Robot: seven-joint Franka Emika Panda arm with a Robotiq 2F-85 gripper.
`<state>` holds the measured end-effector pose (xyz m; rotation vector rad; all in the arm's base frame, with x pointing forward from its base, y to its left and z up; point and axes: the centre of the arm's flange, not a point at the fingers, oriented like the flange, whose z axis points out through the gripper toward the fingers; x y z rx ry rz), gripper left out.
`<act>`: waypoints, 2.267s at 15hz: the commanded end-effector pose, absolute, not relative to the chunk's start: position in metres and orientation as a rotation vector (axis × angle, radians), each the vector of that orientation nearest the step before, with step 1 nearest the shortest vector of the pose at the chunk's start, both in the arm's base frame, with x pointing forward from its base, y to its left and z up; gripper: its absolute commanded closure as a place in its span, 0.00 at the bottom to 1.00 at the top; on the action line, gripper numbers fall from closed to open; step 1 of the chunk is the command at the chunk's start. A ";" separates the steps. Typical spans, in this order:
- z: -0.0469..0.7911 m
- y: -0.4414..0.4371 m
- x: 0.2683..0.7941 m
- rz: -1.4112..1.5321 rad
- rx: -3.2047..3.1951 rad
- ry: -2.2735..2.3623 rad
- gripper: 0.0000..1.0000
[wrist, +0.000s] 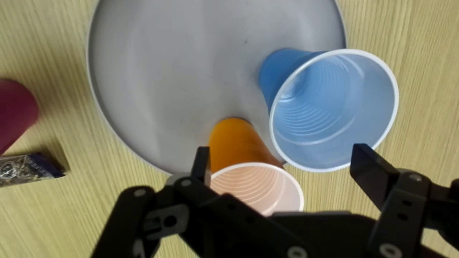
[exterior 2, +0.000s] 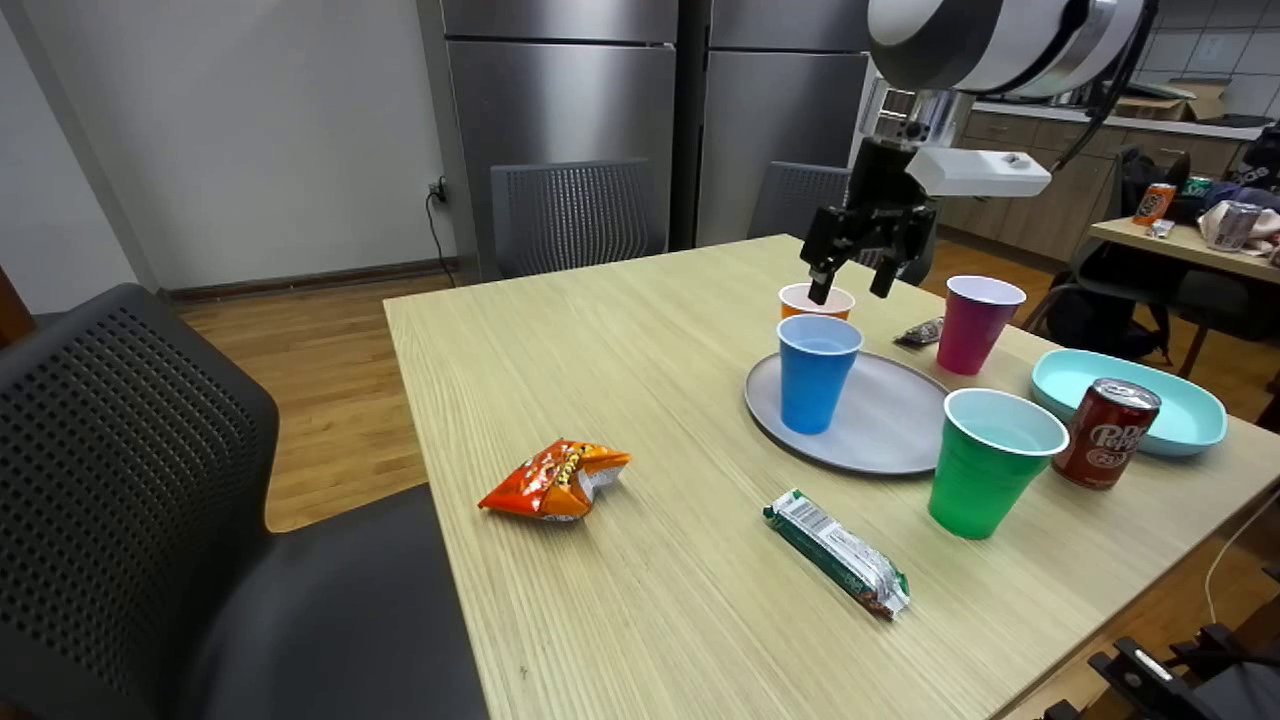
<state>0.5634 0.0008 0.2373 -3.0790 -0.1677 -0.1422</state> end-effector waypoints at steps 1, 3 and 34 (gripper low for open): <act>0.259 -0.012 0.563 -0.139 -3.092 -0.138 0.00; 0.269 -0.022 0.561 -0.146 -3.097 -0.123 0.00; 0.236 -0.171 0.594 -0.120 -3.222 0.123 0.00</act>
